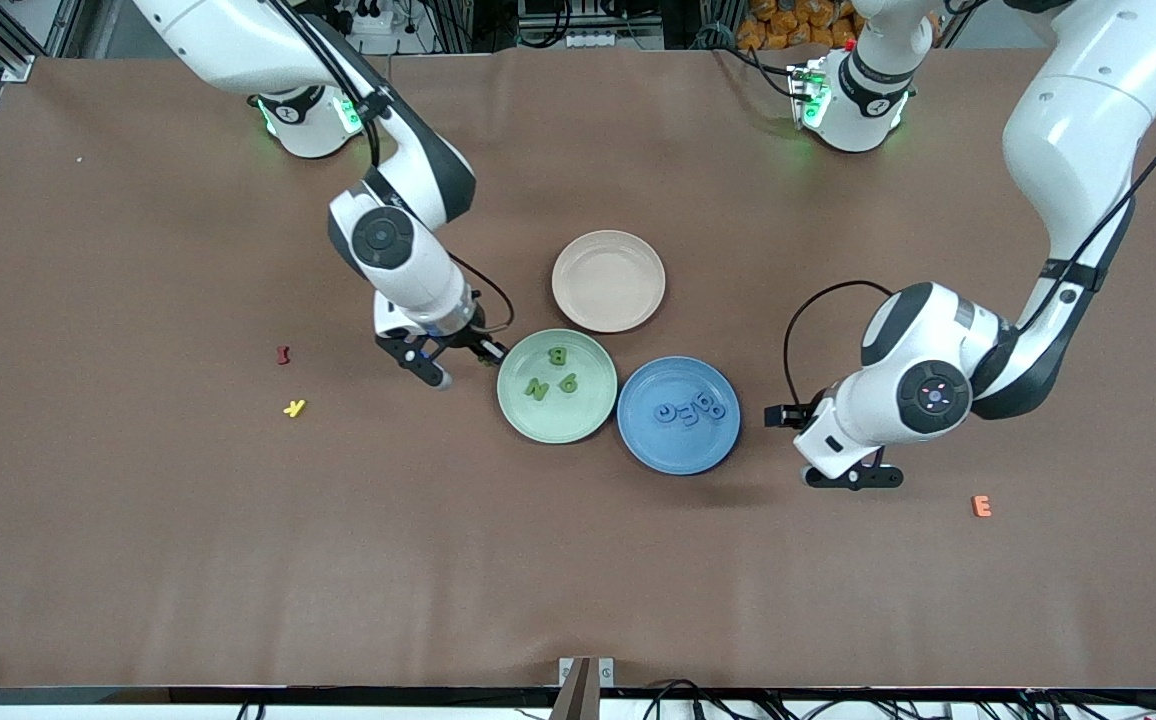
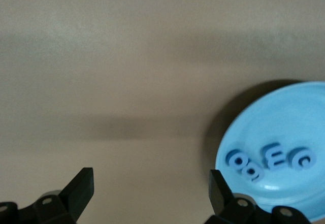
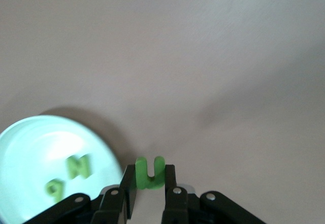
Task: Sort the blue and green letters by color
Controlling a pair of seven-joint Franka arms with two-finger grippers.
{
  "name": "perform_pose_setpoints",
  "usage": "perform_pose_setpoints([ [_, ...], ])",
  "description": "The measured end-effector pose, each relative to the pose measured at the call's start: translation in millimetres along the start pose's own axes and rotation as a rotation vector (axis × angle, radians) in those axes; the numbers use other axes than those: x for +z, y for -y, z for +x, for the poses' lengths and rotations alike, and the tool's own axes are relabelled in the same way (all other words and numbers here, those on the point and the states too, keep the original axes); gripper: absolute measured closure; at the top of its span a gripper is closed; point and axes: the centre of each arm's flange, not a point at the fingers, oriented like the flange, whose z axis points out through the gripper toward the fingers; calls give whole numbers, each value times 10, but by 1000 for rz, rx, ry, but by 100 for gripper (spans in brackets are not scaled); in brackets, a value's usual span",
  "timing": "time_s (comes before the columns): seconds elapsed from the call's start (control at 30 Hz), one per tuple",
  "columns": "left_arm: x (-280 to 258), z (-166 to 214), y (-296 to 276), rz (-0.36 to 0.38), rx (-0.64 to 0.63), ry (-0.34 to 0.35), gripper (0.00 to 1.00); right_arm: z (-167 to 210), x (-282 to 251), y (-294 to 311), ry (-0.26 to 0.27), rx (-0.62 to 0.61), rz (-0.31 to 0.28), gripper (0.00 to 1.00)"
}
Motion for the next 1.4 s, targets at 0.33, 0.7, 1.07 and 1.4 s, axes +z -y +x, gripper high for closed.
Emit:
perform_pose_setpoints([
  [0.33, -432, -280, 527, 31, 103, -7, 0, -167, 193, 467, 22, 84, 8, 74],
  [0.7, -886, -720, 1169, 70, 149, -6, 0, -103, 247, 551, -2, 80, -2, 32],
  [1.07, -1800, -1210, 1688, 61, 173, -82, 0, 208, 185, 467, -39, 40, -36, 0],
  [1.4, -2680, -1655, 1654, 85, 141, -225, 0, 1420, -43, -129, -80, -114, -91, 0],
])
